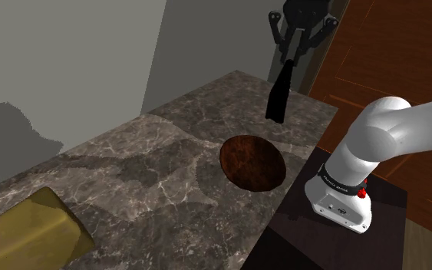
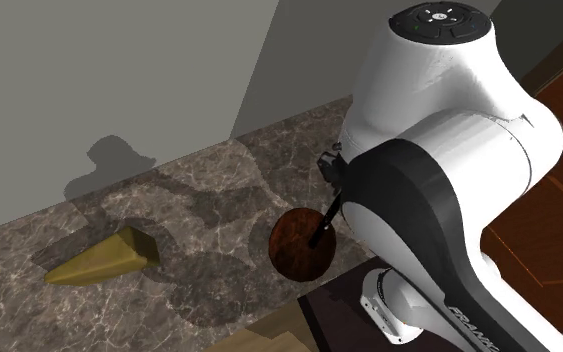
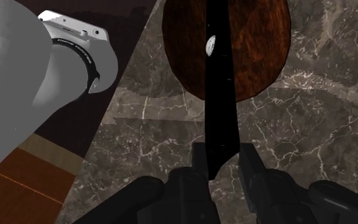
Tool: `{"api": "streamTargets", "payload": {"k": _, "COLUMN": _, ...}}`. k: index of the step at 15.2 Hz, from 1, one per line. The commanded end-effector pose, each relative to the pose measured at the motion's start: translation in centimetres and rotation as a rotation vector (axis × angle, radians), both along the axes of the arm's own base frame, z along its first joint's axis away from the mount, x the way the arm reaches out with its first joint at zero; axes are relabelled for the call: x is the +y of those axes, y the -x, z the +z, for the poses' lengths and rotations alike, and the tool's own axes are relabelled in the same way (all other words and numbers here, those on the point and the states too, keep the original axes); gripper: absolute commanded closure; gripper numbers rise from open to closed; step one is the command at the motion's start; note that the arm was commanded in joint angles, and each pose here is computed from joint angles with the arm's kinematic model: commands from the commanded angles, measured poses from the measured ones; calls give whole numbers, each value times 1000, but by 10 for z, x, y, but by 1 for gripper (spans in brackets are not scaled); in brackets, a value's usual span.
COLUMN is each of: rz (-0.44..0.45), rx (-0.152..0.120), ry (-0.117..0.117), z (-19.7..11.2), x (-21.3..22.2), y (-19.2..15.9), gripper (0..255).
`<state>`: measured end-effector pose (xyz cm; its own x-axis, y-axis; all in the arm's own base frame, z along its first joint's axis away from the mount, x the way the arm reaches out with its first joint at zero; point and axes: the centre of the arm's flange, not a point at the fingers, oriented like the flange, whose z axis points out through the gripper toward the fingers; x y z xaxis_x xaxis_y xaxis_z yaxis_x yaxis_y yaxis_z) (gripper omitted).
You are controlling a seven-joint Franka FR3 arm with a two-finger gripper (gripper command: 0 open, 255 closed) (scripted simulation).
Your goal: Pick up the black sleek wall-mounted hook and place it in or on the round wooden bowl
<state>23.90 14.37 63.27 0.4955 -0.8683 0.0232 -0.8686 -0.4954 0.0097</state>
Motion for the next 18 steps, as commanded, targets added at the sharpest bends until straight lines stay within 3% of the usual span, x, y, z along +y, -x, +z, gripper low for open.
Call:
{"api": "streamTargets", "payload": {"k": 1, "rz": 0, "rx": -1, "ry": 0, "z": -11, "x": -1, "y": 1, "gripper": 255}}
{"api": "streamTargets", "payload": {"k": 18, "rz": 0, "rx": -1, "ry": 0, "z": -99, "x": -1, "y": 1, "gripper": 255}}
